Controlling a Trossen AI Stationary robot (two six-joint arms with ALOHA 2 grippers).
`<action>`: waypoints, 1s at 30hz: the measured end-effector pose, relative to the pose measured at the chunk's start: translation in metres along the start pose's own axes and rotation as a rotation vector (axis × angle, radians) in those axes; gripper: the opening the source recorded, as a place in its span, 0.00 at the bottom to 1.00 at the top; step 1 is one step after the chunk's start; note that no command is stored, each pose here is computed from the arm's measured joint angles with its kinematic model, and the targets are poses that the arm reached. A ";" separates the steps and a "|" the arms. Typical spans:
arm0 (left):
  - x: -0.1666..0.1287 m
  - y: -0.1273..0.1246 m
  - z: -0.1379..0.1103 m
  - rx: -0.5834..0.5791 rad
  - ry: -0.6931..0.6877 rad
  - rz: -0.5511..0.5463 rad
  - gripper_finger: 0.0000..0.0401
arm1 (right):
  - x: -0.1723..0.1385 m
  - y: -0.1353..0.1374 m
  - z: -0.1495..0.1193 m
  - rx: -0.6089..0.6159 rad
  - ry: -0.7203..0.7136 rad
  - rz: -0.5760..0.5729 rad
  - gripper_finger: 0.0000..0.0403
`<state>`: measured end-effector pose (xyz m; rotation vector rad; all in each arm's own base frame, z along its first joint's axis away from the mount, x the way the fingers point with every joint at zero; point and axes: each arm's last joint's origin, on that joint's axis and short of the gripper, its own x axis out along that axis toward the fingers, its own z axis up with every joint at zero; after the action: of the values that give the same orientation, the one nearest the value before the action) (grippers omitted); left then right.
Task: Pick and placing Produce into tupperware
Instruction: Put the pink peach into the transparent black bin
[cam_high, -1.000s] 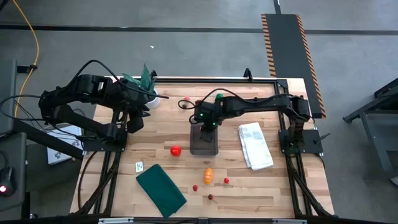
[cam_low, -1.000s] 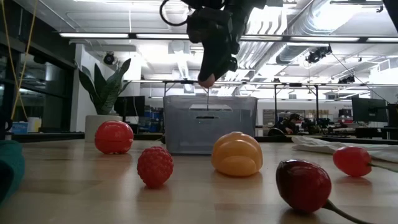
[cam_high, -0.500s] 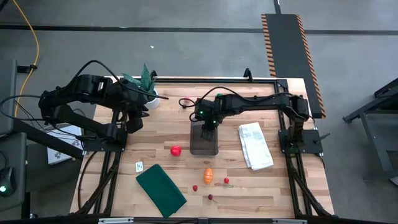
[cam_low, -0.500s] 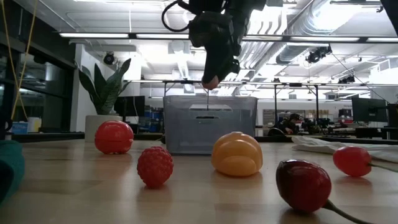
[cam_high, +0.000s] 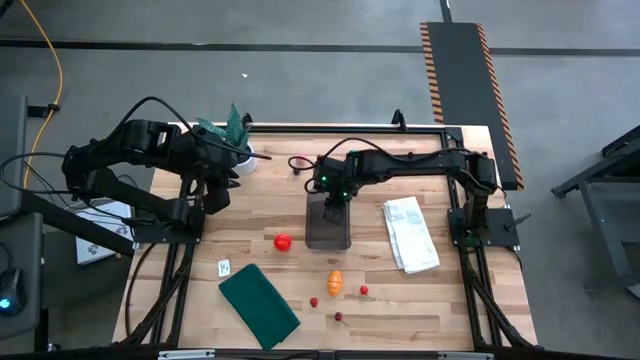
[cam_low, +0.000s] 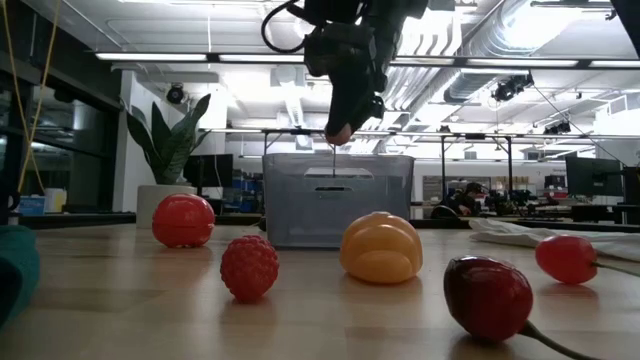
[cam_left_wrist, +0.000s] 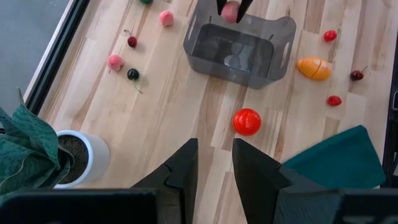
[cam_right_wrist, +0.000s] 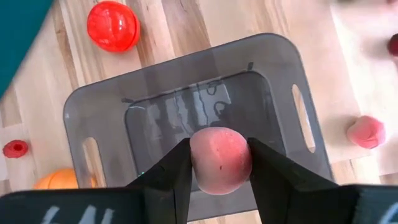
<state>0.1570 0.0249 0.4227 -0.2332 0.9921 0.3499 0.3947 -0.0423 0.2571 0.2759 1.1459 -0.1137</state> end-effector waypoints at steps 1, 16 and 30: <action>0.000 0.000 0.000 0.000 0.000 0.000 0.22 | 0.000 -0.002 0.001 0.002 -0.003 -0.006 0.29; 0.000 0.000 0.000 -0.029 -0.001 0.000 0.22 | 0.008 -0.009 0.003 -0.039 0.004 -0.001 0.29; 0.000 0.000 0.000 -0.047 -0.004 0.003 0.22 | 0.015 -0.010 0.004 -0.074 0.002 -0.002 0.29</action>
<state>0.1570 0.0251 0.4229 -0.2733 0.9811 0.3768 0.4020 -0.0525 0.2437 0.2096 1.1495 -0.0726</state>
